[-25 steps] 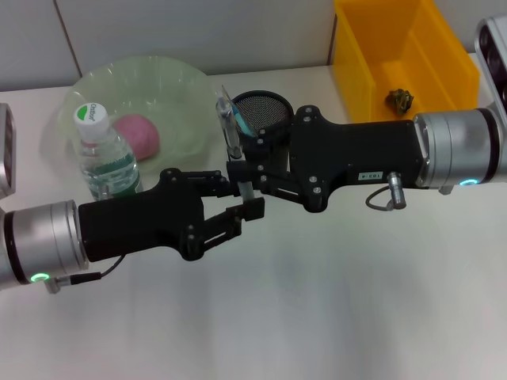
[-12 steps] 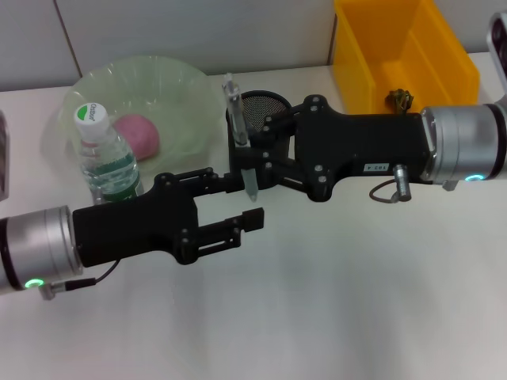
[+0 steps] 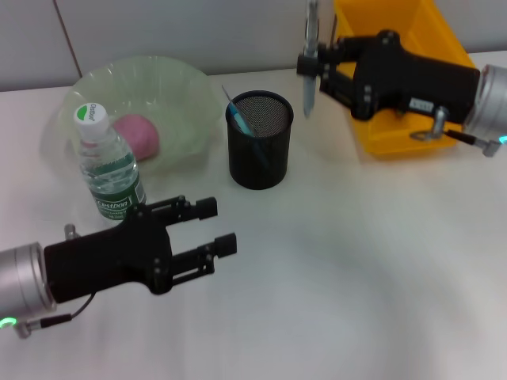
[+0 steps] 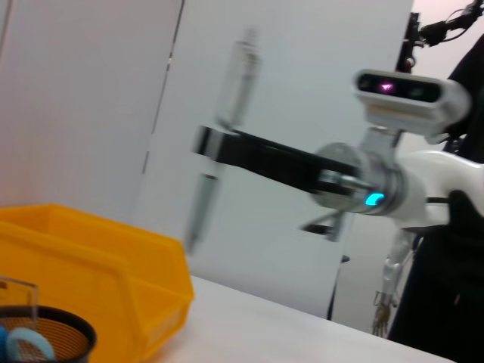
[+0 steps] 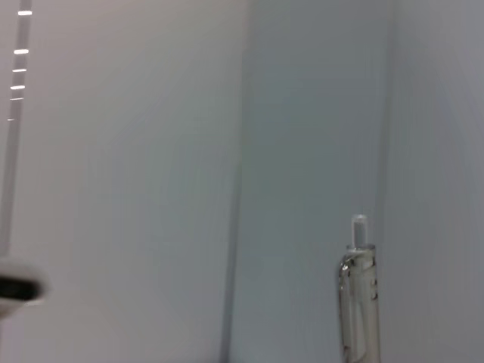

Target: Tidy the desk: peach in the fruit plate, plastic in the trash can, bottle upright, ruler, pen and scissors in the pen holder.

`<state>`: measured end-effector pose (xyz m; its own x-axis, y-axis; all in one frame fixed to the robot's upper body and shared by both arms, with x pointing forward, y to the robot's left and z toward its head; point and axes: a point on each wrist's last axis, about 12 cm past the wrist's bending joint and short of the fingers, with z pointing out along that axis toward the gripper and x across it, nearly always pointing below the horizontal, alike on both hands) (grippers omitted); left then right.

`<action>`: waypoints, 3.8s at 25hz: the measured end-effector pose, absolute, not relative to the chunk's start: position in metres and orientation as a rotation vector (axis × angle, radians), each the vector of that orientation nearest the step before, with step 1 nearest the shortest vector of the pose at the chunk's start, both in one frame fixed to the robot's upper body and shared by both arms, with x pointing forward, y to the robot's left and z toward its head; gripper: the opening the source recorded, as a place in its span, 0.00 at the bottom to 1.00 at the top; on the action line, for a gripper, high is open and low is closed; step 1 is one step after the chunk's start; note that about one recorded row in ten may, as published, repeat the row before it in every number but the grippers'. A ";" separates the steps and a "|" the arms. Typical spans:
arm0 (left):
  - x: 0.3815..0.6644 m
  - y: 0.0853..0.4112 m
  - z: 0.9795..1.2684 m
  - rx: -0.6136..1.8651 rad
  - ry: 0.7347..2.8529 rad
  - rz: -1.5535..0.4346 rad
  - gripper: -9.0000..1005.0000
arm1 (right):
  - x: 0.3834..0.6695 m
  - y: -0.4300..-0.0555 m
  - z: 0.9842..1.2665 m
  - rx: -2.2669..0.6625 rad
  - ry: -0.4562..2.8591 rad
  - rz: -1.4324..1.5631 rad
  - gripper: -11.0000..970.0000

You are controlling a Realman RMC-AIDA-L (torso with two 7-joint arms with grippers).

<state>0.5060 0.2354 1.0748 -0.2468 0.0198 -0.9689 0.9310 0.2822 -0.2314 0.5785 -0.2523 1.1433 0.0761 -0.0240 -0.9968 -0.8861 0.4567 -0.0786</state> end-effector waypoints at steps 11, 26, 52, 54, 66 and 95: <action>0.490 0.236 1.065 0.918 1.565 -1.183 0.65 | 0.615 -0.228 1.134 -0.777 1.379 0.661 0.20; 0.489 0.239 1.063 0.914 1.613 -1.198 0.72 | 0.630 -0.203 1.111 -0.749 1.512 0.617 0.22; 0.487 0.244 1.066 0.927 1.601 -1.212 0.82 | 0.623 -0.189 1.078 -0.722 1.637 0.594 0.27; 0.487 0.244 1.066 0.927 1.601 -1.213 0.82 | 0.621 -0.189 1.077 -0.726 1.639 0.599 0.32; 0.497 0.264 1.077 0.914 1.638 -1.209 0.82 | 0.576 -0.249 1.090 -0.587 1.470 0.817 0.60; 0.538 0.284 1.118 1.169 1.764 -1.077 0.82 | 0.546 -0.294 1.106 -1.146 1.769 1.025 0.85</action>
